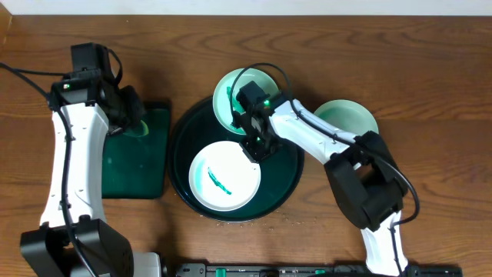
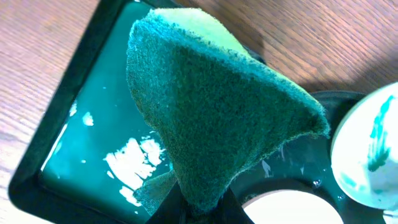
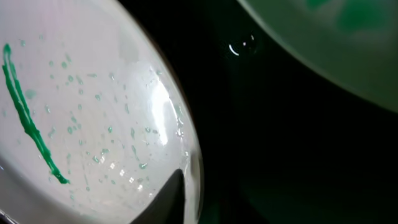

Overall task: Clean dirty plates on tray and stack at the side
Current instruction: 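Scrub the held plate with the sponge in the left gripper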

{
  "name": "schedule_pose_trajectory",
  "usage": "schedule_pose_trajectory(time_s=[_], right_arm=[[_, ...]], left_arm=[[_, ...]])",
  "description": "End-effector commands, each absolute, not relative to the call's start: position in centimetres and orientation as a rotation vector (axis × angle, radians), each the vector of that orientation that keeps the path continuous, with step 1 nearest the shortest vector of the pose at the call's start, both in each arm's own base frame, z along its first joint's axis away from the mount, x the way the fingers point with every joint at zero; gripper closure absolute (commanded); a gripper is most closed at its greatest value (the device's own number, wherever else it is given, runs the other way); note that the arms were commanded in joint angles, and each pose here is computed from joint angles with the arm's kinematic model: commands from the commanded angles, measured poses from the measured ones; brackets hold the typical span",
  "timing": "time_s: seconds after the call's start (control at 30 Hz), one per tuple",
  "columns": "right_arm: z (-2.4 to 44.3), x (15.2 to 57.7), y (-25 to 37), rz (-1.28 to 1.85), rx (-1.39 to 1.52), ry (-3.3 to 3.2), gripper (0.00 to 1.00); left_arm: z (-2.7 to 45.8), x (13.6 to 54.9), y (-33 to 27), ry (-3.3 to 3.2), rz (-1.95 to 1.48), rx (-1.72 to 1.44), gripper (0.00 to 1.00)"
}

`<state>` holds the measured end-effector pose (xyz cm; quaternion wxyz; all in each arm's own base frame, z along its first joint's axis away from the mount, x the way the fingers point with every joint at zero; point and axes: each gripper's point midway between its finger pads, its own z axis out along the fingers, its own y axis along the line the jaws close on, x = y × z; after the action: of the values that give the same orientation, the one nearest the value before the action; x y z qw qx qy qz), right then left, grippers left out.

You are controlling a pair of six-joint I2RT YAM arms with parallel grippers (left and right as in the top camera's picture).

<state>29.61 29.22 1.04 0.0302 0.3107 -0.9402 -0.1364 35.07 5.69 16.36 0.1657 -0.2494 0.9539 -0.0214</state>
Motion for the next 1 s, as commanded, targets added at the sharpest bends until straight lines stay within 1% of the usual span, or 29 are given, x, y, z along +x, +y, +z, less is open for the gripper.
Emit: schedule_pose_trajectory(time_s=[0.0,0.03,0.1,0.17,0.2,0.23,0.27,0.3,0.4,0.53,0.6,0.8,0.97], right_arm=[[0.9,30.1,29.7,-0.427,0.98,-2.882,0.94],[0.8,30.0,29.7,-0.426,0.98,-2.88,0.99],[1.0,30.1,29.7,-0.423,0.955,-2.884,0.99],[1.4,30.0,29.7,-0.421,0.855,-2.899,0.99],[1.6,30.0,29.9,-0.425,0.709,-2.921,0.99],[1.6,30.0,29.9,-0.42,0.634,-2.933,0.99],[1.6,29.9,29.9,-0.402,0.444,-2.952,0.99],[1.5,29.8,30.2,-0.396,0.35,-2.96,0.99],[0.8,29.6,29.8,-0.308,0.275,-2.995,0.99],[0.3,29.5,29.4,-0.295,0.214,-2.992,0.99],[-0.1,29.6,29.0,-0.303,0.196,-2.987,0.99],[-0.5,29.5,28.9,-0.353,0.171,-2.965,0.99],[-0.6,29.4,28.9,-0.364,0.169,-2.958,0.99]], left_arm=[[16.3,35.4,4.8,2.729,-0.056,-0.642,0.93],[16.3,35.4,4.6,2.728,-0.057,-0.634,0.93],[16.3,35.6,4.1,2.729,-0.061,-0.616,0.93],[16.3,35.6,3.9,2.731,-0.063,-0.606,0.93],[16.3,35.6,3.7,2.733,-0.064,-0.601,0.93],[16.3,35.6,3.5,2.735,-0.066,-0.599,0.93],[16.3,35.6,3.2,2.741,-0.068,-0.588,0.93],[16.3,35.4,2.8,2.749,-0.07,-0.581,0.93],[16.1,35.2,1.9,2.764,-0.079,-0.579,0.93],[15.3,34.4,0.3,2.795,-0.094,-0.613,0.93],[13.8,33.4,-1.0,2.834,-0.099,-0.656,0.93],[10.2,30.9,-4.1,2.931,-0.1,-0.629,0.93],[6.8,28.6,-8.2,3.003,-0.209,-0.585,0.93]])
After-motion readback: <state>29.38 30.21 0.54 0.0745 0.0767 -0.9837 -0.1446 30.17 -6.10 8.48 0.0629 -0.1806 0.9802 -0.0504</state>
